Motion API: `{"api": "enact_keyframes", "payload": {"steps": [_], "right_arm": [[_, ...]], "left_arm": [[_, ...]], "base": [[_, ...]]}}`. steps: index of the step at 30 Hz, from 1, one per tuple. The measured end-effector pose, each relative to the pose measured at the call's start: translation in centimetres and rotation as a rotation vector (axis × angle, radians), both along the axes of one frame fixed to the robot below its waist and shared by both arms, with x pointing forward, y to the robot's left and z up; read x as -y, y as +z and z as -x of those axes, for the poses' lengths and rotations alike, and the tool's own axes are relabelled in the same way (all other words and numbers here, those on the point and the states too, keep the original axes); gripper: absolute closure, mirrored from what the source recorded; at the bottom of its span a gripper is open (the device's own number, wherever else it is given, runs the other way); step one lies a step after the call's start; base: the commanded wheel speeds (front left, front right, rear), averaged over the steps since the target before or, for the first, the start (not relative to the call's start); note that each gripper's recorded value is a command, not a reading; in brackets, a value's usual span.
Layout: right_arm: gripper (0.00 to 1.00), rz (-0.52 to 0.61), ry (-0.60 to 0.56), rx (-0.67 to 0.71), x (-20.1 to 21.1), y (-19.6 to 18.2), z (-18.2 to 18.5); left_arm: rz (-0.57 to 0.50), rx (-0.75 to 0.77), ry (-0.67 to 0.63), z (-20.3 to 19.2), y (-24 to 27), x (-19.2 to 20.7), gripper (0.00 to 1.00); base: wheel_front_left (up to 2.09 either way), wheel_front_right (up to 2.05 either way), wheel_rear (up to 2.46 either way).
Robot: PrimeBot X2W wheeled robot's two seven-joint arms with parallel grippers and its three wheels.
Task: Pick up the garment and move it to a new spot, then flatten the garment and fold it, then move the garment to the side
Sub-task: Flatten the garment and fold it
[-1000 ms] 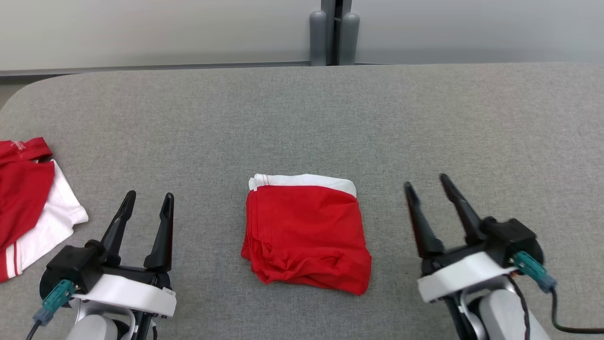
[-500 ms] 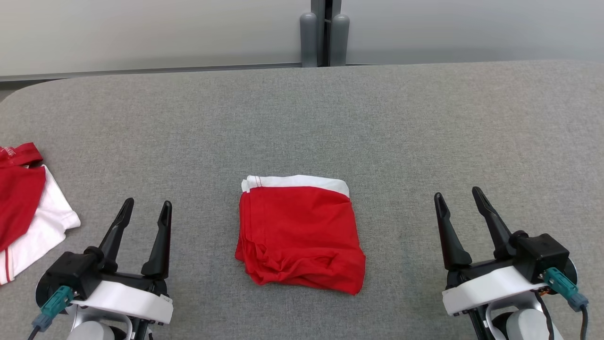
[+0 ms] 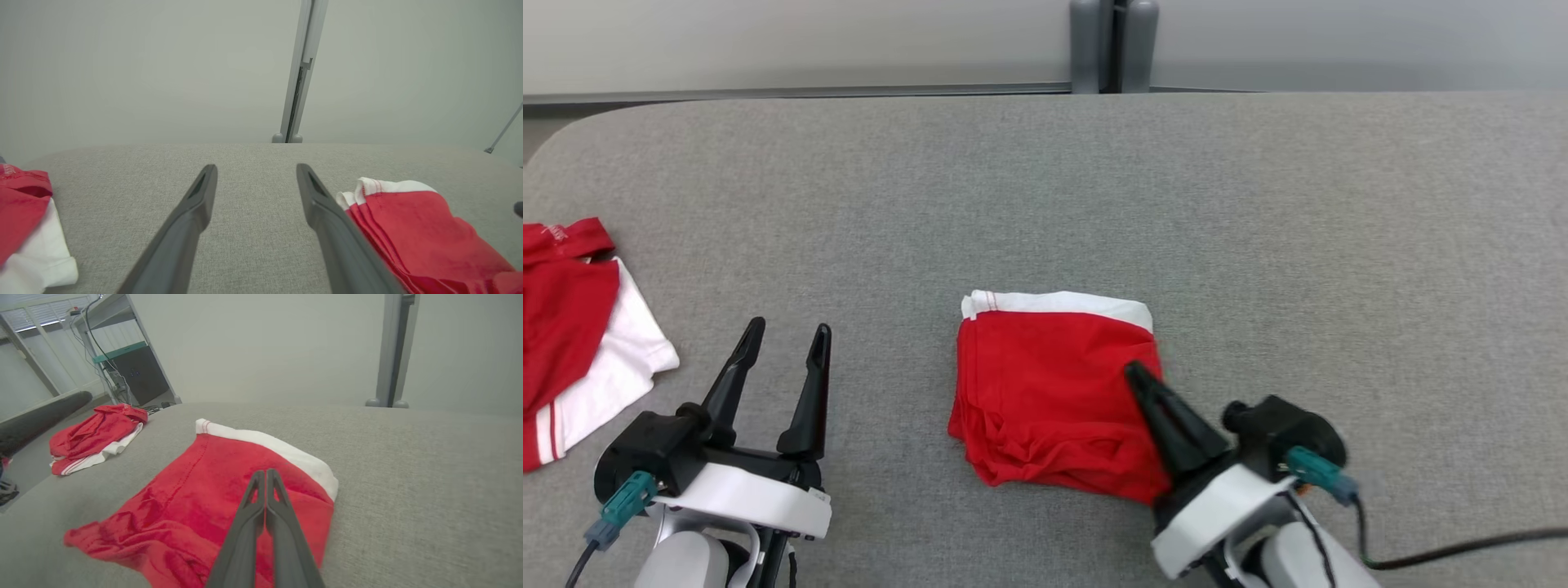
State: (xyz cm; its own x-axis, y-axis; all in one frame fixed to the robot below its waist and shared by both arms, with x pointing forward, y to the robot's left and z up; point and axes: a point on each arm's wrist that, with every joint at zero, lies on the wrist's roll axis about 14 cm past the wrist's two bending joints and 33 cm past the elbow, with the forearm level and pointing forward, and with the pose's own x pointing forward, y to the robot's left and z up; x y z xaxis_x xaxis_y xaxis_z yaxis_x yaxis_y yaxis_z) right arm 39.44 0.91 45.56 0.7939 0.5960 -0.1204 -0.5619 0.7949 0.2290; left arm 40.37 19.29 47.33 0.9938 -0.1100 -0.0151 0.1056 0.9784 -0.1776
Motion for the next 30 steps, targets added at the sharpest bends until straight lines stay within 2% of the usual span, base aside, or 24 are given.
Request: {"api": "enact_keyframes", "payload": {"steps": [6, 16, 22, 27, 28, 29, 30], "right_arm": [[1.0, -0.019, 0.184, -0.071, -5.2, -1.9, 1.5], [1.0, 0.024, 0.345, -0.196, -8.4, -5.0, 4.7], [1.0, 0.024, 0.401, -0.234, -9.2, -5.6, 6.7], [1.0, -0.079, 0.327, -0.132, -8.7, -2.2, 4.8], [0.71, -0.103, 0.294, -0.112, -8.3, -1.4, 4.0], [0.13, -0.112, 0.262, -0.098, -7.6, -0.9, 3.3], [0.0, -0.113, 0.23, -0.082, -6.9, -0.6, 2.7]], "left_arm": [[0.004, -0.011, 0.019, 0.2, -0.3, -0.6, 0.0], [0.016, -0.019, 0.034, 0.3, -0.5, -0.9, 0.0], [0.017, -0.015, 0.03, 0.2, -0.4, -0.8, 0.0], [0.016, -0.004, 0.034, 0.3, 0.0, -1.0, 0.0], [0.014, -0.004, 0.034, 0.5, 0.0, -1.0, 0.0], [0.012, 0.0, 0.032, 0.6, 0.2, -0.9, 0.0], [0.012, 0.006, 0.032, 0.6, 0.4, -0.9, 0.0]], "base": [[0.0, 0.0, 0.0], [0.0, 0.0, 0.0], [0.0, 0.0, 0.0], [0.0, 0.0, 0.0], [0.0, 0.0, 0.0], [0.0, 0.0, 0.0], [0.0, 0.0, 0.0]]}}
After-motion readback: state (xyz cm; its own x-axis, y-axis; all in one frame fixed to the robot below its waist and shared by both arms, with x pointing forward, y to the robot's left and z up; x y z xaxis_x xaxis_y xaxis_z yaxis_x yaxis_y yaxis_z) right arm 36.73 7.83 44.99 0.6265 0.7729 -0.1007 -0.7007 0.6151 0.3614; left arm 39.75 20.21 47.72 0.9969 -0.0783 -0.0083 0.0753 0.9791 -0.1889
